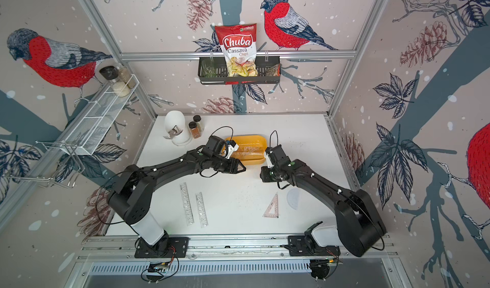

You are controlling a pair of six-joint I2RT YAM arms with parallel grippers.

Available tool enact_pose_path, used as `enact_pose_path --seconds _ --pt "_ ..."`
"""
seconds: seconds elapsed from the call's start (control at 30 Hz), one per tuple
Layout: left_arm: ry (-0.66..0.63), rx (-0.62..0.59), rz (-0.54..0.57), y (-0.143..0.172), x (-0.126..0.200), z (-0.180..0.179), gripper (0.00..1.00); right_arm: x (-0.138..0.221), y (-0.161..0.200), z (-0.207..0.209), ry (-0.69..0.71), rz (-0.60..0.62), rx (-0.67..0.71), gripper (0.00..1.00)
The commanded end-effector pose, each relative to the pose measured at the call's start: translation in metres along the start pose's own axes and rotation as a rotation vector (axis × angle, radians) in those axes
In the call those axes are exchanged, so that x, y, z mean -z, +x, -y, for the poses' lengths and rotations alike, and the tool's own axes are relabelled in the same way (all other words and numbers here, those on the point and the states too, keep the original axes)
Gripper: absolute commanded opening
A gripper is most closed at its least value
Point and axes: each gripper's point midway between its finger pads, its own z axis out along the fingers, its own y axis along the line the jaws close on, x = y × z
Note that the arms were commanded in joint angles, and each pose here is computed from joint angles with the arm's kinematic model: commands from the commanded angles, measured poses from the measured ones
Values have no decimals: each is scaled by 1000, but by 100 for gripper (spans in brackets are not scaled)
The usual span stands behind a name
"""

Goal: Put the scattered rulers into the storage box
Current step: Move the ruler to the center of the board.

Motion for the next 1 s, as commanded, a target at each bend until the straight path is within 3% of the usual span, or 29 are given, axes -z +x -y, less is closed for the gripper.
enact_pose_path --seconds 0.0,0.27,0.57,0.97 --pt "-14 -27 18 10 -7 9 67 4 29 17 78 38 -151 38" --pt "-35 -48 -20 33 -17 10 72 -1 91 21 122 -18 -190 42" --pt "-41 -60 -20 37 -18 7 72 6 102 29 225 -40 -182 44" --pt "-40 -63 -31 40 -20 4 71 -6 123 37 217 -91 -222 40"
